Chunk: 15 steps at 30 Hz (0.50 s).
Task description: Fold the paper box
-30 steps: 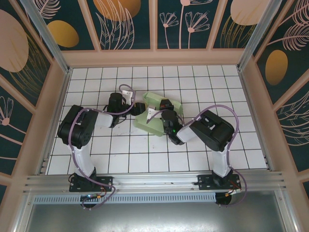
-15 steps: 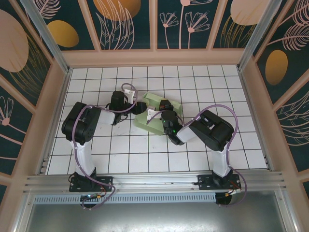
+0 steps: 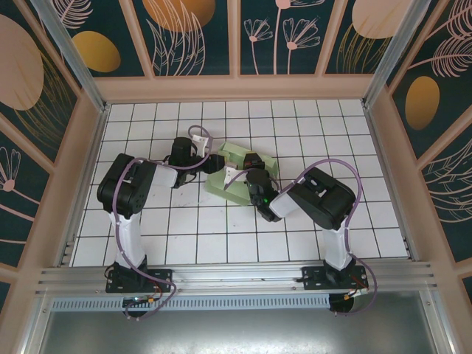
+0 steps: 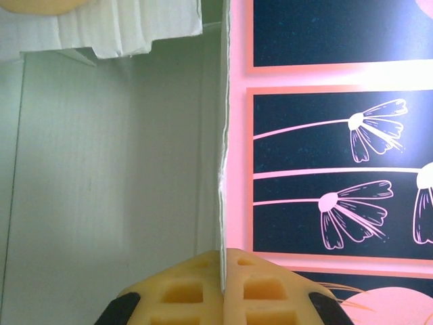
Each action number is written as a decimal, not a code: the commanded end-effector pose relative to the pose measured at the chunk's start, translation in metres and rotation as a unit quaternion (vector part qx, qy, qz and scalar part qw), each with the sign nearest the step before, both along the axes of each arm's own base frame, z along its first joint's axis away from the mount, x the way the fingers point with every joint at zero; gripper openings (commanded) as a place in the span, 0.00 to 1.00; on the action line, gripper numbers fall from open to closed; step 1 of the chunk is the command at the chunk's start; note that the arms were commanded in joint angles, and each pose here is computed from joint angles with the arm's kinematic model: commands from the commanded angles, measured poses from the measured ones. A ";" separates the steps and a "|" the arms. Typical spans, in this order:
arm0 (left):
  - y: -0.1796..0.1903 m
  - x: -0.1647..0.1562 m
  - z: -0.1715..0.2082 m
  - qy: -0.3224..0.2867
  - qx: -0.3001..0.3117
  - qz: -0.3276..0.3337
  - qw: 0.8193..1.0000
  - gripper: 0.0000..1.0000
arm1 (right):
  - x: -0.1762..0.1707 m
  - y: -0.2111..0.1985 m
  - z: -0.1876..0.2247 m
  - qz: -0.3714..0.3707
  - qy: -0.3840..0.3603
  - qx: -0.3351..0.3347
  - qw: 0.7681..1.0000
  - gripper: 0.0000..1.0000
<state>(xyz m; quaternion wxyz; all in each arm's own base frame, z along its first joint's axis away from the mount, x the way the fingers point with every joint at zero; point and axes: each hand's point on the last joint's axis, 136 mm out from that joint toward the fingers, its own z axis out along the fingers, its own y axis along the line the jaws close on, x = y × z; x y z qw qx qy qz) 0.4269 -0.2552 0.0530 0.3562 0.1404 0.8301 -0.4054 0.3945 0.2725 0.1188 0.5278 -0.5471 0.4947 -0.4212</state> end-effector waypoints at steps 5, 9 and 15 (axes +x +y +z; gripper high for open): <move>-0.014 0.001 0.007 -0.020 -0.007 -0.028 0.999 0.44 | 0.001 0.007 -0.010 0.005 0.021 0.015 1.000 0.00; -0.016 0.000 0.006 -0.022 -0.002 -0.026 0.999 0.46 | 0.001 0.009 -0.009 0.004 0.027 0.026 0.999 0.00; -0.014 0.011 0.008 -0.029 0.012 -0.010 0.999 0.46 | 0.001 0.010 -0.008 0.006 0.038 0.036 0.999 0.00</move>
